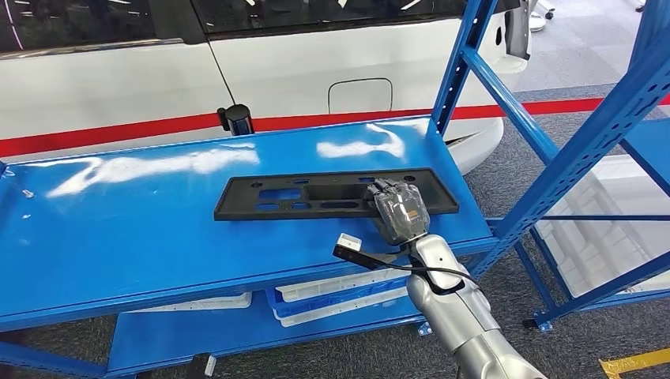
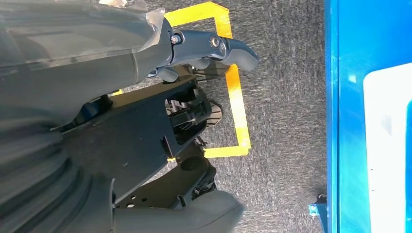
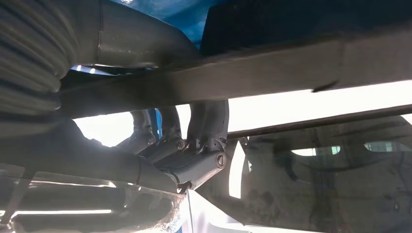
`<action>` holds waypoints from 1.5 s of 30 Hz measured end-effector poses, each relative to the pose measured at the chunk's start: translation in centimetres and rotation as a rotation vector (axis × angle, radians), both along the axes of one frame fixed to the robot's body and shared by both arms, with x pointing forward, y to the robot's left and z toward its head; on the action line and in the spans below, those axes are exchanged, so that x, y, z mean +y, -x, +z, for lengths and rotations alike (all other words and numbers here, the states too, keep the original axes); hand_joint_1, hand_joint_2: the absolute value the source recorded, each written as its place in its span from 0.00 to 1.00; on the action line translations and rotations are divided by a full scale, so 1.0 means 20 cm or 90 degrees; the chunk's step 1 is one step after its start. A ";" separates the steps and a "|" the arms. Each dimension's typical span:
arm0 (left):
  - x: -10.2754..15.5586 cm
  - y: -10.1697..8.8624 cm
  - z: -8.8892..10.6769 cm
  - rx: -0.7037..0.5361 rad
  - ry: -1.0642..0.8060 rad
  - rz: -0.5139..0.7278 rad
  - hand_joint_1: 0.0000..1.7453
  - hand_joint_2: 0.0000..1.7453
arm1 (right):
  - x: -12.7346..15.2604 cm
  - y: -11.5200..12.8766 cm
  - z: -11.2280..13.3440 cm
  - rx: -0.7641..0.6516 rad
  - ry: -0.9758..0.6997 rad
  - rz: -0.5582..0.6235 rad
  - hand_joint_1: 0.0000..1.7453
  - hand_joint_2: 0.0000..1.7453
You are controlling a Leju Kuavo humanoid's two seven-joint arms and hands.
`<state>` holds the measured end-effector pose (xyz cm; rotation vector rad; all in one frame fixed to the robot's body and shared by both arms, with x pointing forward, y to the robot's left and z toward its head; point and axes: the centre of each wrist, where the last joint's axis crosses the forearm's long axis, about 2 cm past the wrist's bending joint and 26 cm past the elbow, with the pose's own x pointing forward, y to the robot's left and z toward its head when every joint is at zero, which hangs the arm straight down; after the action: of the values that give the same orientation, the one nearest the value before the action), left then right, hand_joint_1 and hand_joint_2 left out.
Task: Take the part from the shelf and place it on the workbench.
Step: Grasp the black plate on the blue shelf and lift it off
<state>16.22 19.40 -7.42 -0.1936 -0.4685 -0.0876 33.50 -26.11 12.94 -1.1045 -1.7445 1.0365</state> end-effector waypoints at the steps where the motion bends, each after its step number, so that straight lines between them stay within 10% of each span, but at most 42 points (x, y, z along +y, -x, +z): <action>1: 0.00 0.00 0.00 -0.002 0.000 -0.001 0.00 0.00 | 0.00 0.00 0.00 0.000 0.000 0.000 1.00 1.00; 18: 0.06 0.08 -0.04 -0.036 0.010 0.006 0.00 0.00 | 0.03 -0.01 0.01 -0.038 0.006 0.008 1.00 1.00; 31: 0.11 0.16 -0.07 -0.044 -0.001 0.011 0.00 0.00 | 0.15 -0.14 0.39 -0.223 -0.008 0.054 1.00 1.00; 45: 0.11 0.18 -0.08 -0.038 -0.001 0.011 0.00 0.00 | 0.19 -0.15 0.43 -0.240 -0.013 0.069 1.00 1.00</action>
<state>12.56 21.69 -8.99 -0.1851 -0.5297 -0.0769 36.59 -22.28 21.51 -1.2649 -2.1269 0.9150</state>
